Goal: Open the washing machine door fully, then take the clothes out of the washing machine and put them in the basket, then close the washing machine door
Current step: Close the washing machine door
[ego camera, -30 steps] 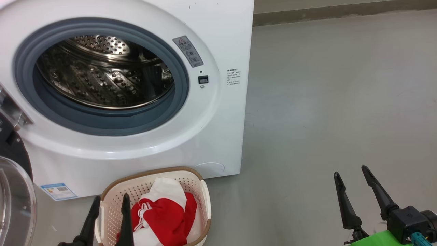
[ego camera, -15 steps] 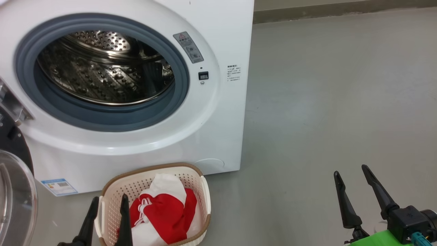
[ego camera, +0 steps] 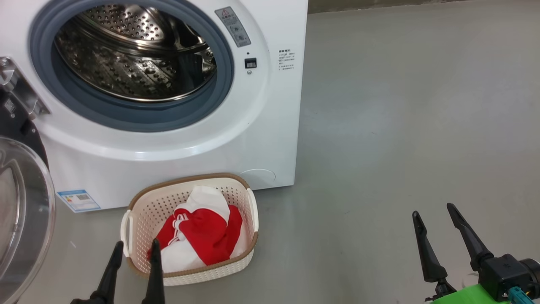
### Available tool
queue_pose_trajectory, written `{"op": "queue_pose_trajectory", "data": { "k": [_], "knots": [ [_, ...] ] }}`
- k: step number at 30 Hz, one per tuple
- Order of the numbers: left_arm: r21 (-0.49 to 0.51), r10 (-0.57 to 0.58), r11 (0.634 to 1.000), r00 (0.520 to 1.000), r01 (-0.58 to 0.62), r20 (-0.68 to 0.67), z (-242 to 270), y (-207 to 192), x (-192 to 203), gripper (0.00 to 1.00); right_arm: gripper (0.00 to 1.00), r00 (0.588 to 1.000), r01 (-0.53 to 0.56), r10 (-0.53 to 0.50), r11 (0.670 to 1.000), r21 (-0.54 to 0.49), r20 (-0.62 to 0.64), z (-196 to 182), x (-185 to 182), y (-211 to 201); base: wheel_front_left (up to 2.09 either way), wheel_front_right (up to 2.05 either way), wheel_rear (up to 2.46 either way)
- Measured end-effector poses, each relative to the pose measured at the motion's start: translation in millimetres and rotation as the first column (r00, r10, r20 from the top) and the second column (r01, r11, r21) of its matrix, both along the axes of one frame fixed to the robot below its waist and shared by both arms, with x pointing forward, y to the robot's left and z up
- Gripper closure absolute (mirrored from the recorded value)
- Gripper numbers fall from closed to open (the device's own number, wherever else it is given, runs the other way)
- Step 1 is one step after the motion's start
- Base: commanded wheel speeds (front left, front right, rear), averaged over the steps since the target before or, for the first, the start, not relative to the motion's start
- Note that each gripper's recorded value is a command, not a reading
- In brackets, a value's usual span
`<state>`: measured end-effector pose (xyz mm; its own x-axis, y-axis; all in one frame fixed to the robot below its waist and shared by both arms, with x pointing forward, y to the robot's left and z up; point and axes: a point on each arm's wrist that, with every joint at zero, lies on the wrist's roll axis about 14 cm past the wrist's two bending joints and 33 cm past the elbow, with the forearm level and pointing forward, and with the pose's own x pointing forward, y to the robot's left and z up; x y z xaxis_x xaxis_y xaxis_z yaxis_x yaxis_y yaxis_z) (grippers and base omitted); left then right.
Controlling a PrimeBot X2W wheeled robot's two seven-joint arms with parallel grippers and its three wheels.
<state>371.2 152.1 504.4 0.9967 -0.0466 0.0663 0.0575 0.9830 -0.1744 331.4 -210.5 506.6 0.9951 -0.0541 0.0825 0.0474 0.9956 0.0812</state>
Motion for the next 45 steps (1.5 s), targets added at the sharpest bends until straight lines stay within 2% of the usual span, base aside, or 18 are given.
{"op": "queue_pose_trajectory", "data": {
  "k": [18, 31, 45],
  "knots": [
    [0.040, -0.005, 0.999, 1.000, 0.005, 0.005, 0, 1, 4, 0.00, 0.00, 0.999, -0.022, 0.022, 1.000, 0.006, -0.029, -9, 8, 7, -0.04, 0.04, 0.00],
    [0.036, 0.098, 0.994, 0.995, -0.099, 0.033, 10, 30, -6, 0.00, 0.00, 0.991, -0.128, 0.128, 0.992, 0.016, -0.032, -11, 25, 40, 0.00, 0.00, 0.00],
    [0.049, 0.239, 0.969, 0.969, -0.243, 0.064, 21, 73, -35, 0.00, 0.00, 0.966, -0.260, 0.260, 0.966, 0.007, 0.012, 2, 41, 83, 0.00, 0.00, 0.00]
  ]
}}
